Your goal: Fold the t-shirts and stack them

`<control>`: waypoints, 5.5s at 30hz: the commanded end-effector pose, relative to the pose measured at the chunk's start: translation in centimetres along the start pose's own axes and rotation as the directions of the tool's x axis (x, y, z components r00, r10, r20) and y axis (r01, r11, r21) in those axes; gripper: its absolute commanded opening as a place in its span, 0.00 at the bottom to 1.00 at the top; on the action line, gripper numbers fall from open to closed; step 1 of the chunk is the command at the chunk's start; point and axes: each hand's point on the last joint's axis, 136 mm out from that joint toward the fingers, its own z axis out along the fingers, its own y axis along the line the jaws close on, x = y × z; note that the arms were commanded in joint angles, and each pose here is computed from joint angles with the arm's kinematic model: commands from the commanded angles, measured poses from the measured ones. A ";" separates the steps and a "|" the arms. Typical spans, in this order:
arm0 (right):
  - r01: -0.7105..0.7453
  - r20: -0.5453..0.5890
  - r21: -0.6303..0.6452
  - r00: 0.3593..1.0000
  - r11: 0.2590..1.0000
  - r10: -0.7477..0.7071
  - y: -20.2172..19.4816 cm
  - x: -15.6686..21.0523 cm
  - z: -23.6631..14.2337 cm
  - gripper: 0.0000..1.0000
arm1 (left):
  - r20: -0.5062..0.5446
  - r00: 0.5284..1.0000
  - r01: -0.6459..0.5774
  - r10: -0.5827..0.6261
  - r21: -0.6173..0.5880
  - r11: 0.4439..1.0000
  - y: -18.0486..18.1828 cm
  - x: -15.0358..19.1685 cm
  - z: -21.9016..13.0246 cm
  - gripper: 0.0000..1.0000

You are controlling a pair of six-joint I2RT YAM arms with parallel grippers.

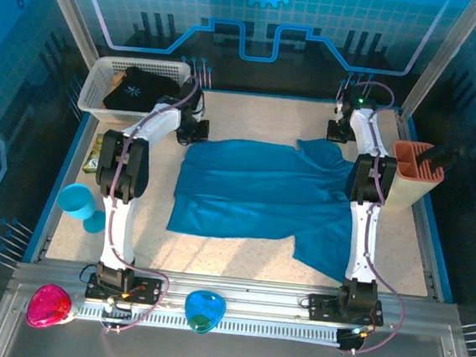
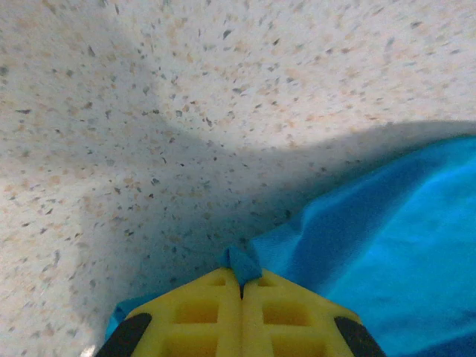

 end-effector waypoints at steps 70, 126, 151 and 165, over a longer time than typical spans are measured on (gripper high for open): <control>0.062 0.620 0.199 0.765 0.978 -0.174 1.1 -10.8 -25.9 0.00 | 0.584 0.811 -0.021 0.035 -0.031 0.999 -0.6 -11.6 -14.9 0.00; -0.132 0.573 0.058 0.816 0.990 0.075 -1.9 6.3 -19.6 0.00 | 0.451 0.892 0.027 -0.021 -0.006 1.000 3.9 -8.3 -5.8 0.00; -0.231 0.213 -0.010 0.950 0.973 0.228 -0.6 17.3 -9.1 0.02 | 0.315 0.947 0.093 -0.071 -0.056 0.994 5.7 -1.3 -1.6 0.36; -0.175 0.113 -0.126 0.975 0.976 0.190 1.9 19.0 -10.3 0.36 | 0.427 0.904 0.058 -0.024 -0.068 0.996 4.8 -1.7 -8.7 0.69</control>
